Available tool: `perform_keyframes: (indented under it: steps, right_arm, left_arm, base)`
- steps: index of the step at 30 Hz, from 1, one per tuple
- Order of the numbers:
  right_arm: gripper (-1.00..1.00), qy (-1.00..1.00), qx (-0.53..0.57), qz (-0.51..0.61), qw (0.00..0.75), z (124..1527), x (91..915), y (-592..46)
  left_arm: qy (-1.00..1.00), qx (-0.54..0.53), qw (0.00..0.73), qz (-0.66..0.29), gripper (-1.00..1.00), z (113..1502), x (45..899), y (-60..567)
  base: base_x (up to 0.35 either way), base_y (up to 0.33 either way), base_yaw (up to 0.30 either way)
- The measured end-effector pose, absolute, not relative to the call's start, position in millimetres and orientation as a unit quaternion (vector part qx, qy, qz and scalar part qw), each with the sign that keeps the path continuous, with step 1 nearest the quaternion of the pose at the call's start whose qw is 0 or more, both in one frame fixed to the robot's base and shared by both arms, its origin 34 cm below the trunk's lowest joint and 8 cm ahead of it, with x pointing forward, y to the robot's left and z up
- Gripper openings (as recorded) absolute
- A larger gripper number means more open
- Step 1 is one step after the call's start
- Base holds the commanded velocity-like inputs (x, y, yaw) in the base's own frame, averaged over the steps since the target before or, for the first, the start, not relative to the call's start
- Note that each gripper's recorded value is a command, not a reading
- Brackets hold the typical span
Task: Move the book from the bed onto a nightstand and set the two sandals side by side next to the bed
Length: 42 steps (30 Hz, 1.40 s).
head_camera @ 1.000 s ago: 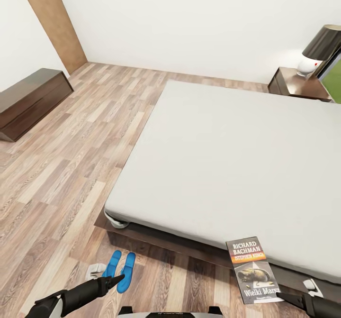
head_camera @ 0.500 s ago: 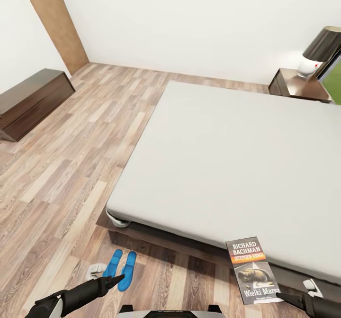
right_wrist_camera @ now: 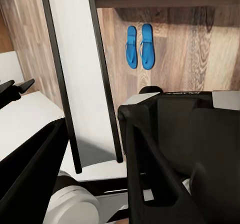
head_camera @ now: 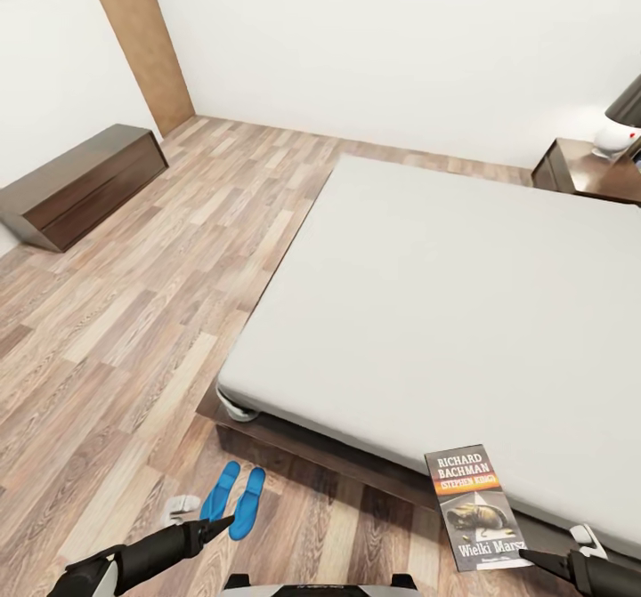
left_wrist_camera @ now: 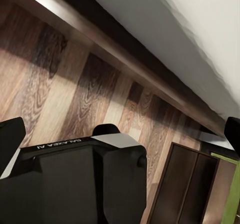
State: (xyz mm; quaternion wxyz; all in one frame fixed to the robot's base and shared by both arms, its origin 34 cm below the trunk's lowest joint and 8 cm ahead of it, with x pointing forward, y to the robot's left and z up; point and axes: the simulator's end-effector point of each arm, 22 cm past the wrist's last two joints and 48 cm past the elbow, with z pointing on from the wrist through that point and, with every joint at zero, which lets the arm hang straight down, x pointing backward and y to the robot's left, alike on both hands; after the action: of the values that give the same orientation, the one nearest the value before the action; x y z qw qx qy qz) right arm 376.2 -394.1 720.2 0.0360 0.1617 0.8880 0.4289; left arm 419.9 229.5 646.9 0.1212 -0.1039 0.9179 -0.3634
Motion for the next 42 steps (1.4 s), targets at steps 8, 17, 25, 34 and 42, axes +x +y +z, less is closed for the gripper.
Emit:
perform_keyframes:
  steps: [8,17,25,34,42]
  right_arm:
    - [-1.00,0.869,0.164,0.466,0.035,712,378,-341]
    - [-1.00,0.868,0.161,0.467,0.041,715,381,-338]
    - [-1.00,0.875,0.117,0.463,0.080,718,389,-340]
    - [-1.00,0.877,0.128,0.456,0.076,717,376,-343]
    - [-1.00,0.879,0.121,0.453,0.088,719,376,-345]
  left_arm:
    - [0.917,-0.101,0.127,-0.365,1.00,651,424,228]
    - [0.917,-0.091,0.148,-0.359,1.00,652,426,230]
    - [0.932,-0.093,0.155,-0.313,1.00,631,399,243]
    - [0.952,-0.086,0.176,-0.234,1.00,608,380,250]
    - [0.955,-0.047,0.166,-0.241,1.00,609,375,234]
  base:
    - [0.000,0.000,0.001]
    - [0.000,0.000,0.000]
    - [0.000,0.000,0.000]
    - [0.000,0.000,0.000]
    - [0.000,0.000,0.000]
